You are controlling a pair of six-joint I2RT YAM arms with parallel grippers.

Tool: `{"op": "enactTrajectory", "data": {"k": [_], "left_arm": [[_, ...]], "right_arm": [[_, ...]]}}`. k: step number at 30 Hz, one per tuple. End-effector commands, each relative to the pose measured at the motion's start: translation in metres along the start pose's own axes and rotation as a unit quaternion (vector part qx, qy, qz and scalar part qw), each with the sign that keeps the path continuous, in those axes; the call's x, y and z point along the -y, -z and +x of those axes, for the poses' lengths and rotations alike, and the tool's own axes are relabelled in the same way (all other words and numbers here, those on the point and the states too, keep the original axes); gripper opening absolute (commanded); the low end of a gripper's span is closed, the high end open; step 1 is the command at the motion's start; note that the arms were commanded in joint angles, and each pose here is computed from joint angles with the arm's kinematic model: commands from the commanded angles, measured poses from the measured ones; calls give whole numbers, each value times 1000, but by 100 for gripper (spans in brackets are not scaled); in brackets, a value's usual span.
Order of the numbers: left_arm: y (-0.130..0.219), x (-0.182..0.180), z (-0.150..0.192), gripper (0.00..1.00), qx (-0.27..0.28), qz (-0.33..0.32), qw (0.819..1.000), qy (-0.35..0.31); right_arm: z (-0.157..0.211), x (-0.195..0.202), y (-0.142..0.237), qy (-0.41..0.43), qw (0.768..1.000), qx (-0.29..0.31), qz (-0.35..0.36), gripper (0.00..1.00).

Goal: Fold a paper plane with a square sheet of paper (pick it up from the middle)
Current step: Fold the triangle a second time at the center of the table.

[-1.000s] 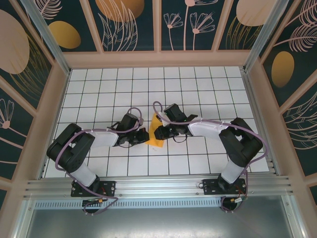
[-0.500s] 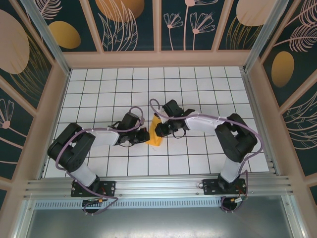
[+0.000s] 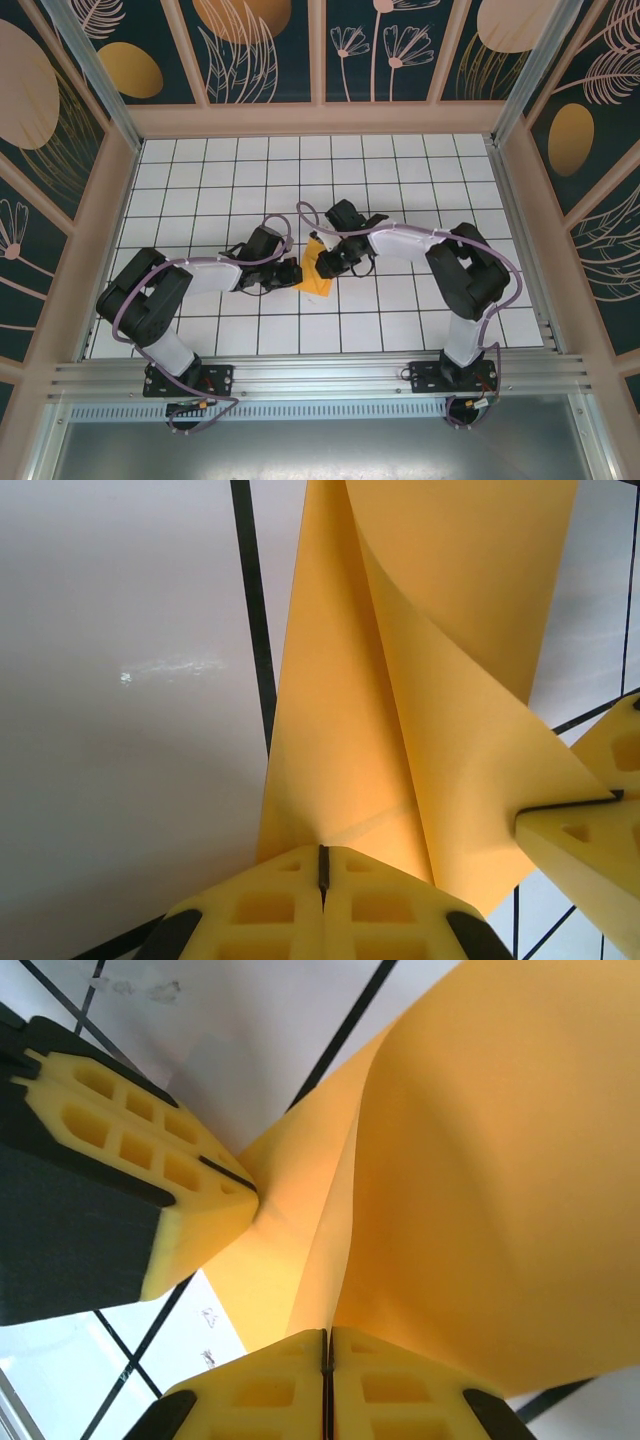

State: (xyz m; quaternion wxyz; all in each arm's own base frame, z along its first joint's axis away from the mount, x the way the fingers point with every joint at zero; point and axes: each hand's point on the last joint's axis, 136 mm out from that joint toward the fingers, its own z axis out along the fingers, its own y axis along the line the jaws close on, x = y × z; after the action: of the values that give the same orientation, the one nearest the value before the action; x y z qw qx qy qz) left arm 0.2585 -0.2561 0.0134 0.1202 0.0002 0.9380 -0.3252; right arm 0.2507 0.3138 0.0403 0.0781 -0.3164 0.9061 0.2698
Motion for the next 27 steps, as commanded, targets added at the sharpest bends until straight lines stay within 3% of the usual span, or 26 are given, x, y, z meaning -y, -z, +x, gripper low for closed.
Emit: {"op": "enactTrajectory", "data": {"k": [1,9,16,27], "left_arm": [[-4,-27,12,0,-20,-57,998,4],[-4,-26,11,0,-19,-56,998,4],[-3,-25,11,0,-19,-55,998,3],[-3,-23,11,0,-20,-52,998,0]], "right_arm": [[0,-1,15,9,1000,-1,-7,11],[-3,-3,23,18,1000,-1,-19,11],[-14,16,23,46,998,18,37,11],[-21,24,14,105,993,16,50,12]]}}
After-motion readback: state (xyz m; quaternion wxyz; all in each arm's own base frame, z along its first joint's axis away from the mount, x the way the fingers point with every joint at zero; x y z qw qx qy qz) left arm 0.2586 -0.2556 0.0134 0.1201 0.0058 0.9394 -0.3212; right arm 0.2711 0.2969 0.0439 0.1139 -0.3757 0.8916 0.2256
